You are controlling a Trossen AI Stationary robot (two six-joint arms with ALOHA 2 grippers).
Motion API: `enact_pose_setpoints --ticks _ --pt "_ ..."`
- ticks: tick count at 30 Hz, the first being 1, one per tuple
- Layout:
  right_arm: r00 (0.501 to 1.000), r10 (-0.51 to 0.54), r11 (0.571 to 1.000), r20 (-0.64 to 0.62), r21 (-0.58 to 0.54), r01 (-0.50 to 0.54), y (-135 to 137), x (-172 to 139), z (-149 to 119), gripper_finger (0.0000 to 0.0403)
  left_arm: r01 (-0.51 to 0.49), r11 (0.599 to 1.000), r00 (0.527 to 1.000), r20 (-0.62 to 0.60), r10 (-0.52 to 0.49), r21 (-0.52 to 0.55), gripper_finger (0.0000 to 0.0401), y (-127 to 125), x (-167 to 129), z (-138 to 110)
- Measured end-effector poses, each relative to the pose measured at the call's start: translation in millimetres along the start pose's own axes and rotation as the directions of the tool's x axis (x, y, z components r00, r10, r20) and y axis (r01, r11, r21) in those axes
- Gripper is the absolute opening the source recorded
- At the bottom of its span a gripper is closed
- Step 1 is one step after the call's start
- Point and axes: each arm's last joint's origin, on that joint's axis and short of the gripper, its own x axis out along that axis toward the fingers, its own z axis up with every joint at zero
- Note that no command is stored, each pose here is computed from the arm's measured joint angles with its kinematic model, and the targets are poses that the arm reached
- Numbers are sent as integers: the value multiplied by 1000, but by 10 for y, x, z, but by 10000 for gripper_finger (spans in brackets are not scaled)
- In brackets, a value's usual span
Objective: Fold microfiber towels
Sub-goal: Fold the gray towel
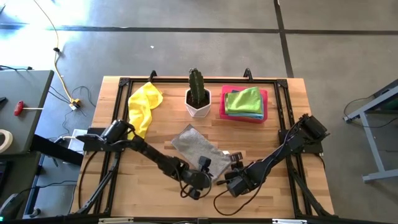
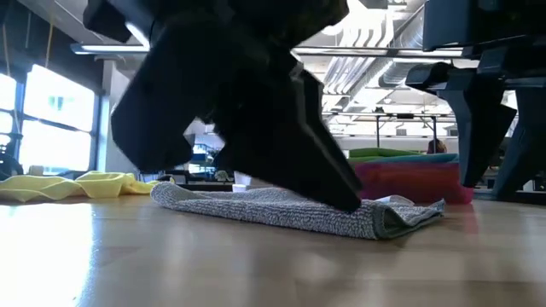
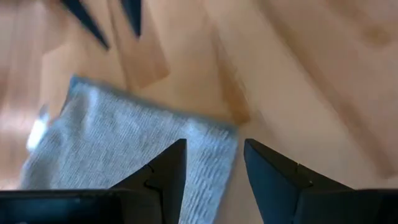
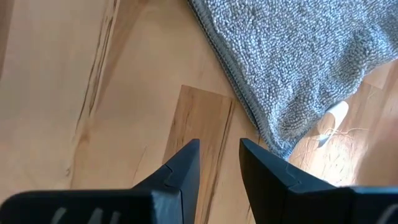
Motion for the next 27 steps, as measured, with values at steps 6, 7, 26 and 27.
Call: enact_pose_setpoints --ticks 6,7,26,27 --pt "1000 4 1000 5 4 -4 3 2 5 105 6 1000 1000 6 -6 -5 152 7 159 -88" --pt "1000 5 1000 9 5 -5 4 2 8 105 -9 1000 1000 4 9 -6 152 20 159 -86" --pt "972 -27 999 235 22 23 76 -37 203 105 15 993 999 -36 -19 -117 12 98 43 -53" --pt "965 -21 1000 261 21 16 93 -47 226 105 1 992 1000 -23 -4 -127 7 114 11 -18"
